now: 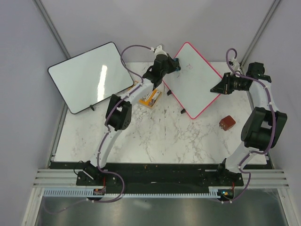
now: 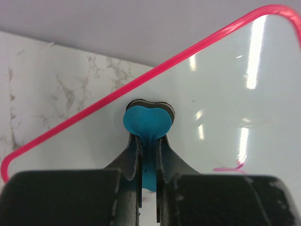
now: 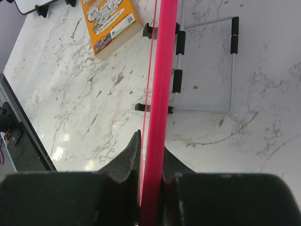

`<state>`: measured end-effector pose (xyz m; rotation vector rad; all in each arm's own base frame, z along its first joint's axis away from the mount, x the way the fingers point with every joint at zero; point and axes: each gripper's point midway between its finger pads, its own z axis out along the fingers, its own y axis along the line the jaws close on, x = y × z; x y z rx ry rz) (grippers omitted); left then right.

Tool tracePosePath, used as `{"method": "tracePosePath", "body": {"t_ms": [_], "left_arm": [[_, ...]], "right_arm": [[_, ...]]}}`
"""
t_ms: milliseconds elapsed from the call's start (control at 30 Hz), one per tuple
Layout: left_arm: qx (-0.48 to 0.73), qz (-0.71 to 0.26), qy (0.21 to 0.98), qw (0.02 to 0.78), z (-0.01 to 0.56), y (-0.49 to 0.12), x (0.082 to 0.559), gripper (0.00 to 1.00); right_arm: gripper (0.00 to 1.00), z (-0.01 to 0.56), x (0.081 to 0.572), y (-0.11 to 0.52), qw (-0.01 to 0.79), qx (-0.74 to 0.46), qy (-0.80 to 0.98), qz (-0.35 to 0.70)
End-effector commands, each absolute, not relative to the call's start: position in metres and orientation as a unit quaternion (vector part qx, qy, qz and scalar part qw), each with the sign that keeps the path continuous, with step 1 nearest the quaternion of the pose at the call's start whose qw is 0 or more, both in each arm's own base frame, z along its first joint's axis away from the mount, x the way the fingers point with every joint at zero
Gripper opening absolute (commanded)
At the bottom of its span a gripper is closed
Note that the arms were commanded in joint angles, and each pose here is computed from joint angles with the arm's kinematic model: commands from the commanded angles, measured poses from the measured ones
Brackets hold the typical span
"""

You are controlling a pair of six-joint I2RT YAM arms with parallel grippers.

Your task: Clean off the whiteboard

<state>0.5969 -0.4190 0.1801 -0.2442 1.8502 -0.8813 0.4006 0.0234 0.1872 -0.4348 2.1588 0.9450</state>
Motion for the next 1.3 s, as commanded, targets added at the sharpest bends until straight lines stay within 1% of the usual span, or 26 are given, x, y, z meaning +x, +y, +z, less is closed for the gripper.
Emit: {"method": "tracePosePath", "body": {"t_ms": [0,200,300,367,467,500,600,733,767,933,1000,1033,1200,1267], "left_arm": [[-0.033,-0.441,0.703,0.557,0.244,-0.477,0.572,0.02],[0.042,-0.487,0.695,0.528,0.25,-0.537,0.514,0.02],[0.07,-0.484,0.7,0.52,0.245,-0.552,0.497,0.02],[0.073,-0.476,0.709,0.515,0.236,-0.553,0.494,0.02],[0.047,-0.448,0.736,0.506,0.214,-0.542,0.505,0.02],[0.022,-0.422,0.748,0.512,0.203,-0.528,0.518,0.02],[-0.022,-0.387,0.771,0.505,0.178,-0.498,0.537,0.02],[-0.066,-0.336,0.812,0.473,0.135,-0.458,0.554,0.02],[-0.08,-0.329,0.815,0.471,0.132,-0.445,0.561,0.02],[-0.135,-0.286,0.851,0.419,0.075,-0.402,0.558,0.02],[-0.158,-0.272,0.853,0.417,0.071,-0.388,0.558,0.02],[-0.163,-0.265,0.858,0.41,0.06,-0.383,0.555,0.02],[-0.157,-0.279,0.858,0.4,0.06,-0.393,0.551,0.02],[-0.122,-0.303,0.851,0.411,0.076,-0.417,0.547,0.02]], "right_arm": [[0.0,0.143,0.383,0.041,0.319,-0.273,0.839,0.347],[0.0,0.141,0.382,0.046,0.312,-0.281,0.839,0.347],[0.0,0.141,0.381,0.047,0.312,-0.283,0.838,0.347],[0.0,0.141,0.381,0.046,0.312,-0.283,0.838,0.347],[0.0,0.144,0.381,0.047,0.316,-0.287,0.836,0.346],[0.0,0.144,0.381,0.047,0.317,-0.287,0.836,0.345],[0.0,0.146,0.38,0.048,0.318,-0.289,0.834,0.345],[0.0,0.146,0.38,0.048,0.32,-0.289,0.834,0.345],[0.0,0.146,0.38,0.047,0.32,-0.289,0.834,0.345],[0.0,0.148,0.379,0.048,0.321,-0.29,0.833,0.344],[0.0,0.148,0.379,0.048,0.322,-0.291,0.833,0.344],[0.0,0.149,0.379,0.048,0.323,-0.29,0.833,0.344],[0.0,0.148,0.38,0.048,0.322,-0.291,0.833,0.344],[0.0,0.148,0.379,0.048,0.323,-0.291,0.832,0.344]]}}
